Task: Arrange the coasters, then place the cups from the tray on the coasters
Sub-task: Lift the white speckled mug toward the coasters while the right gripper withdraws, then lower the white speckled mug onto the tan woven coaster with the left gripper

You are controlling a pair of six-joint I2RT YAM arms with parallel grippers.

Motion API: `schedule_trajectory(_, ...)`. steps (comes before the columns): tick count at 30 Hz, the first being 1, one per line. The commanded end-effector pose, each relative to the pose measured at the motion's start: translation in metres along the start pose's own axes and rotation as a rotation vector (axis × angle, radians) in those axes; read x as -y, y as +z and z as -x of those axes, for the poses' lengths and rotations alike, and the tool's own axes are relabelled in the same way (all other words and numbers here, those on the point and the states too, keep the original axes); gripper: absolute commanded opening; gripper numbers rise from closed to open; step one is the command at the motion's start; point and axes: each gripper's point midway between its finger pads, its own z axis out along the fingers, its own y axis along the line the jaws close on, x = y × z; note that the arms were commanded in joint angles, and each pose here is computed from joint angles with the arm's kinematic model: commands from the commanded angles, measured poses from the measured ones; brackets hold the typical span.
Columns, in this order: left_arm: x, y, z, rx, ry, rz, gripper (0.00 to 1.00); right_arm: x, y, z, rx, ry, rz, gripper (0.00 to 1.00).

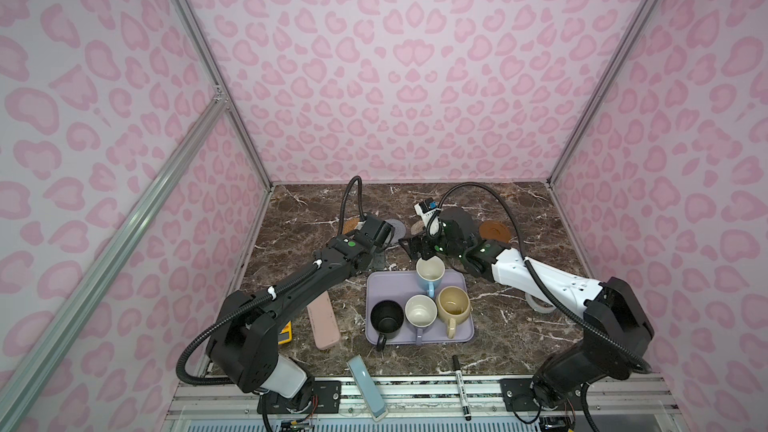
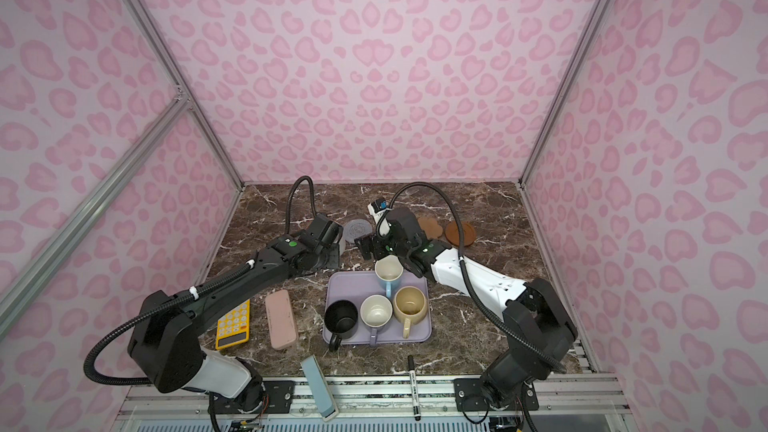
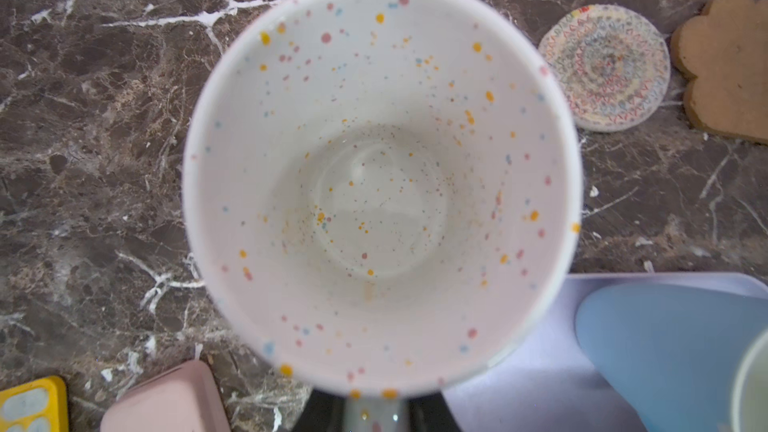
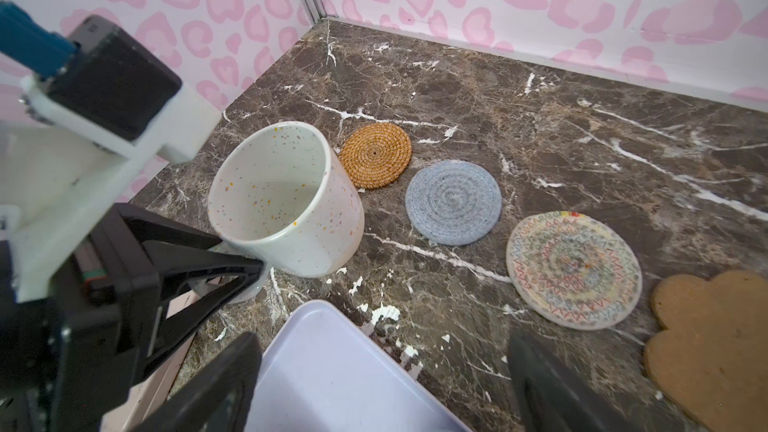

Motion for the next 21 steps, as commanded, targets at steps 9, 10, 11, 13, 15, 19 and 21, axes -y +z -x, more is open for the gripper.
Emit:
schedule_trajectory(9,-0.026,0.042,0.068,0.105,-0.049,0.007,0.0,0.014,0.034,0.007,-0.04,0.015,-0.013,0.95)
schedule_trajectory(10,-0.028,0.046,0.072,0.105,-0.057,0.001,0.0,0.015,0.037,0.008,-0.045,0.014,-0.01,0.96)
schedule_trajectory(11,-0.03,0.05,0.075,0.103,-0.059,-0.003,0.0,0.017,0.04,0.009,-0.053,0.017,-0.015,0.96)
schedule_trajectory(13,-0.033,0.06,0.078,0.087,-0.057,0.002,0.0,0.02,0.045,0.01,-0.069,0.015,-0.024,0.99)
schedule_trajectory(15,-0.036,0.07,0.081,0.074,-0.065,0.007,0.0,0.023,0.051,0.011,-0.079,0.014,-0.028,0.99)
schedule_trajectory(19,-0.04,0.082,0.085,0.067,-0.074,-0.004,0.0,0.017,0.063,0.014,-0.094,0.009,0.012,0.99)
schedule_trajectory(21,-0.038,0.082,0.096,0.083,-0.074,-0.008,0.0,0.013,0.068,0.015,-0.104,0.006,0.032,0.99)
